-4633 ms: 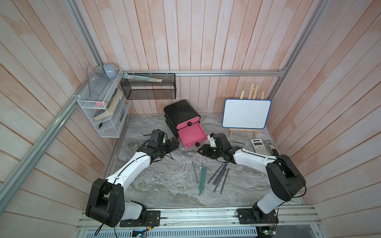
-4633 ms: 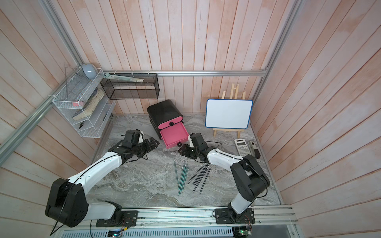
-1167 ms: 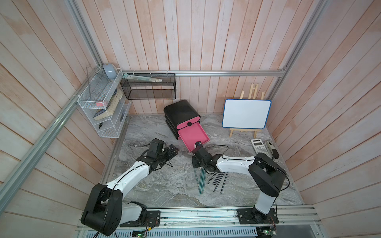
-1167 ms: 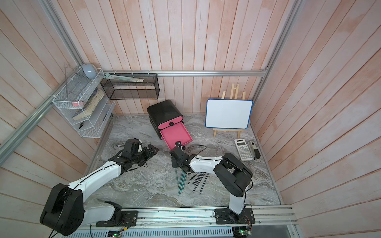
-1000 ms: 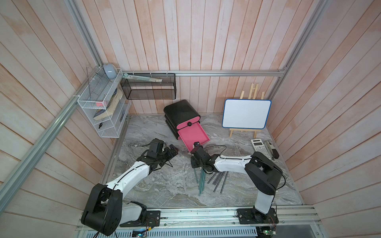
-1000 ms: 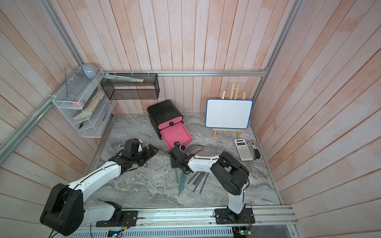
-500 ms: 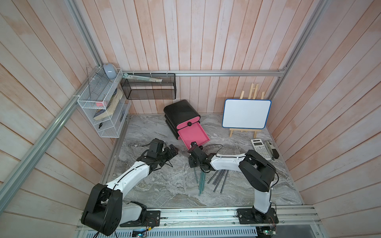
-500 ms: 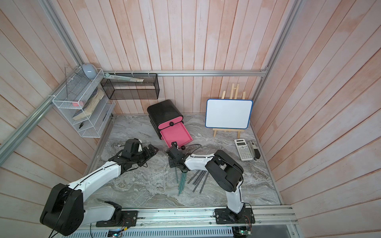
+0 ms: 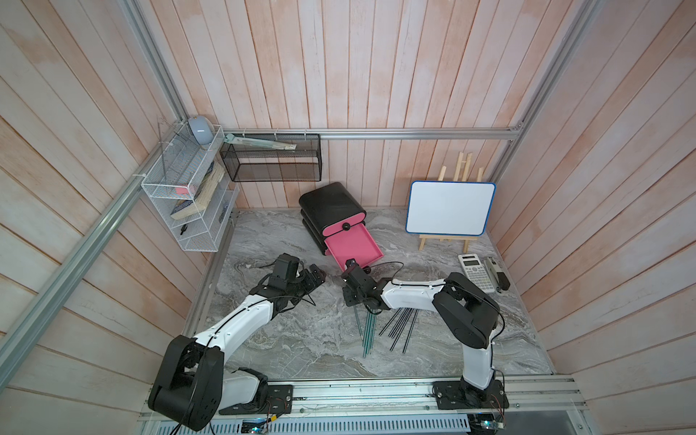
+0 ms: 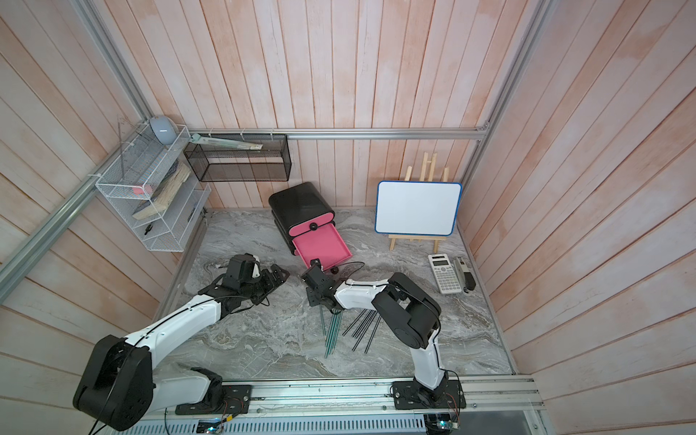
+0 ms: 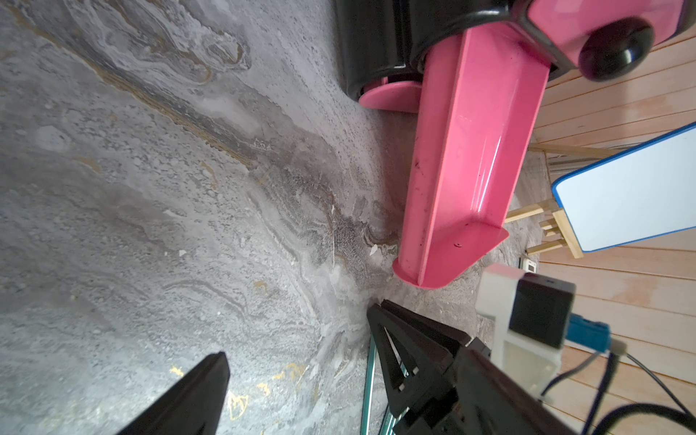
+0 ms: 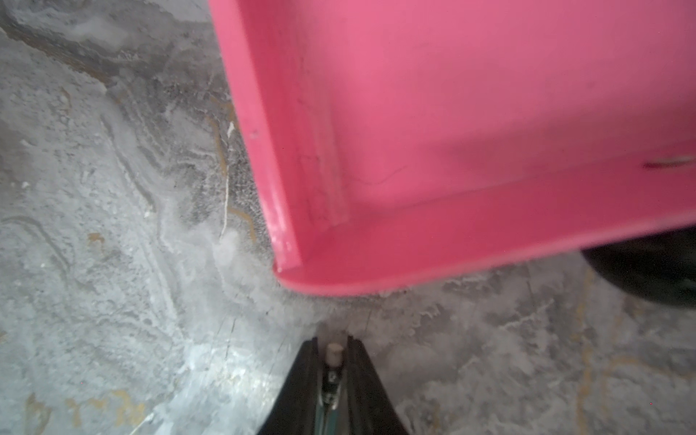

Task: Please place the pencils in the drawer according to their color
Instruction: Pick up the pencil from the center of the board.

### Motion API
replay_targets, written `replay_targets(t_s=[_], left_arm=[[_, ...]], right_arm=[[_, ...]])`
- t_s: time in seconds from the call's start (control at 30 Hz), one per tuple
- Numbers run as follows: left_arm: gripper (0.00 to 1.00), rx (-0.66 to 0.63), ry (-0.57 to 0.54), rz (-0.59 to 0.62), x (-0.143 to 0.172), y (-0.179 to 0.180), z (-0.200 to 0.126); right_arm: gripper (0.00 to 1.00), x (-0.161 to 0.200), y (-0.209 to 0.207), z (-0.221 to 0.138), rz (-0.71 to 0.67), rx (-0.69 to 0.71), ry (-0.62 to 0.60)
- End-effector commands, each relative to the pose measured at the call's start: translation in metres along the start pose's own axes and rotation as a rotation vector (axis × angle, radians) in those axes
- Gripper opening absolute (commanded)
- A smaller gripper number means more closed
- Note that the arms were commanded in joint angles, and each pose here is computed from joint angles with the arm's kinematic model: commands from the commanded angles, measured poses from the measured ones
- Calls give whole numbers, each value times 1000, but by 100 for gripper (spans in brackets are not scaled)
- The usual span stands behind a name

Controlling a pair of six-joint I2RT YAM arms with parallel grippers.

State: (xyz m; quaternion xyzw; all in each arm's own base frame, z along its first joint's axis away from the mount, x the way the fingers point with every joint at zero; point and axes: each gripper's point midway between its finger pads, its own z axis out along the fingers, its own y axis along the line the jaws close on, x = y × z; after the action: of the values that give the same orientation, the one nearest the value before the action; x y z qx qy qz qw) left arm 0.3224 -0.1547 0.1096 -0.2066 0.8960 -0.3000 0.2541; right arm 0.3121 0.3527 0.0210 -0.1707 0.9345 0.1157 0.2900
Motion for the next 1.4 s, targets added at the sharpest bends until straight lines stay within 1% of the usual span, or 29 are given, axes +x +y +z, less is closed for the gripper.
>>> replay_targets(t_s=[0.0, 0.13, 0.17, 0.27, 0.4, 0.73, 0.87, 1.03, 1.13, 1.37], left_arm=[[100, 10, -4, 3, 2, 0, -2], [100, 12, -6, 3, 2, -1, -2], [100, 13, -6, 3, 2, -1, -3], [99, 13, -9, 5, 0, -2, -3], [99, 13, -9, 8, 0, -3, -4], [99, 14, -14, 29, -3, -7, -9], [99, 25, -14, 42, -4, -13, -11], [100, 51, -3, 60, -4, -27, -12], [100, 66, 4, 68, -3, -37, -11], [100, 88, 11, 90, -5, -57, -7]], right_arm=[[11, 30, -9, 6, -50, 37, 95], [1, 32, -10, 1, -51, 35, 96], [0, 32, -10, -1, -49, 33, 96], [0, 29, -8, -6, -43, 18, 91], [0, 20, 2, -20, -18, -37, 74], [0, -17, 34, -69, 86, -230, -14], [0, -35, 41, -87, 123, -279, -60], [0, -65, 40, -108, 232, -365, -120], [0, -86, 30, -117, 309, -405, -158], [0, -136, -3, -119, 488, -463, -250]])
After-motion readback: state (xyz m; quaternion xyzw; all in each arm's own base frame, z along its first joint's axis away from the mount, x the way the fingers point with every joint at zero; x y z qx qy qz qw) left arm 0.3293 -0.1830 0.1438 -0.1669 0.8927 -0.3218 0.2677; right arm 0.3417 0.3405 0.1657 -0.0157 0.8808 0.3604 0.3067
